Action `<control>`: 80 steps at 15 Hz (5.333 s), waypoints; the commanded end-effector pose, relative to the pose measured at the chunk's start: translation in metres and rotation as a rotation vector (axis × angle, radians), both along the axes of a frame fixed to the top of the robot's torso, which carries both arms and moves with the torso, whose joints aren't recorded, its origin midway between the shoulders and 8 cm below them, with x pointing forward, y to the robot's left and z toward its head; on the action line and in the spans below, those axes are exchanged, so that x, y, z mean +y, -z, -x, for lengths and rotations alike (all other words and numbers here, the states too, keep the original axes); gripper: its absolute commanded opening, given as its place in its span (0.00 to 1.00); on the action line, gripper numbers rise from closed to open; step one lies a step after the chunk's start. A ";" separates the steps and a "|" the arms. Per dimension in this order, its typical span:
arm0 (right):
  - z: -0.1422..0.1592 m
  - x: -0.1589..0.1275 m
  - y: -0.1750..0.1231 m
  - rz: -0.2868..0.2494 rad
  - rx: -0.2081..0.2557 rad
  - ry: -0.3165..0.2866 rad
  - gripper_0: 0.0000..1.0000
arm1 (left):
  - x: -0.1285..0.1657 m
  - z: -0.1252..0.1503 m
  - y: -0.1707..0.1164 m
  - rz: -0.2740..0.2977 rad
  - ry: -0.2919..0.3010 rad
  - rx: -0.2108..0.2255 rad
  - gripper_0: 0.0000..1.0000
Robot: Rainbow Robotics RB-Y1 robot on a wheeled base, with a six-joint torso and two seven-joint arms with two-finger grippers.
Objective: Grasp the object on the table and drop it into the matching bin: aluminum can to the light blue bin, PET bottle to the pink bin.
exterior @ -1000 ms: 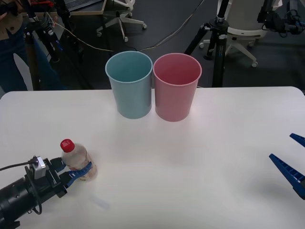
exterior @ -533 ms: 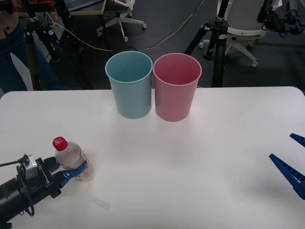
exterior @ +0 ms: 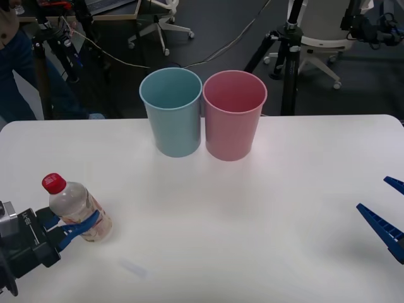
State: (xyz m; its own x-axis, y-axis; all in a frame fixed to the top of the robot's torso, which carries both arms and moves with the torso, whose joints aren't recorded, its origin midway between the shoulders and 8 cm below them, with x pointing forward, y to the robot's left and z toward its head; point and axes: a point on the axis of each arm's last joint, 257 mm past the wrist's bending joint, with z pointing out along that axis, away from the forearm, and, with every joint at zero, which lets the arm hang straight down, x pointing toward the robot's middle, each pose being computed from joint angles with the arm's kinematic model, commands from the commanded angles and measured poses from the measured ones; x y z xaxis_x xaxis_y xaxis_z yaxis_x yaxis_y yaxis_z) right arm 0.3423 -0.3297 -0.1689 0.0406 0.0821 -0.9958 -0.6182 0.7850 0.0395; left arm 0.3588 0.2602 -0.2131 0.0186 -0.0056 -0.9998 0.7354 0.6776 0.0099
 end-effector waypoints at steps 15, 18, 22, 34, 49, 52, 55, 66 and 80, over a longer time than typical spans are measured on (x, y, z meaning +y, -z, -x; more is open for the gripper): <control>0.000 0.000 0.000 0.000 0.000 0.000 1.00 | -0.055 -0.033 -0.132 -0.020 0.061 0.028 0.00; 0.000 0.000 0.000 0.000 0.000 0.000 1.00 | -0.071 -0.041 -0.170 0.006 0.107 0.012 0.00; 0.000 0.000 0.000 0.000 0.000 0.000 1.00 | -0.082 -0.051 -0.211 -0.038 0.116 -0.071 0.00; 0.000 0.000 0.000 0.000 0.000 0.000 1.00 | -0.188 -0.126 -0.269 -0.047 0.263 -0.108 0.00; 0.000 0.000 0.000 0.000 0.000 0.000 1.00 | -0.295 -0.244 -0.266 -0.033 0.196 -0.100 0.00; 0.000 0.000 0.000 0.000 0.000 0.000 1.00 | -0.314 -0.252 -0.256 -0.038 0.194 -0.086 0.00; 0.000 0.000 0.000 0.000 0.000 0.000 1.00 | -0.328 -0.254 -0.242 -0.057 0.194 -0.079 0.00; 0.000 0.000 0.000 0.000 0.000 0.000 1.00 | -0.348 -0.249 -0.230 -0.055 0.208 -0.052 0.00; 0.000 0.000 0.000 0.000 0.000 0.000 1.00 | -0.342 -0.258 -0.243 -0.015 0.168 -0.055 1.00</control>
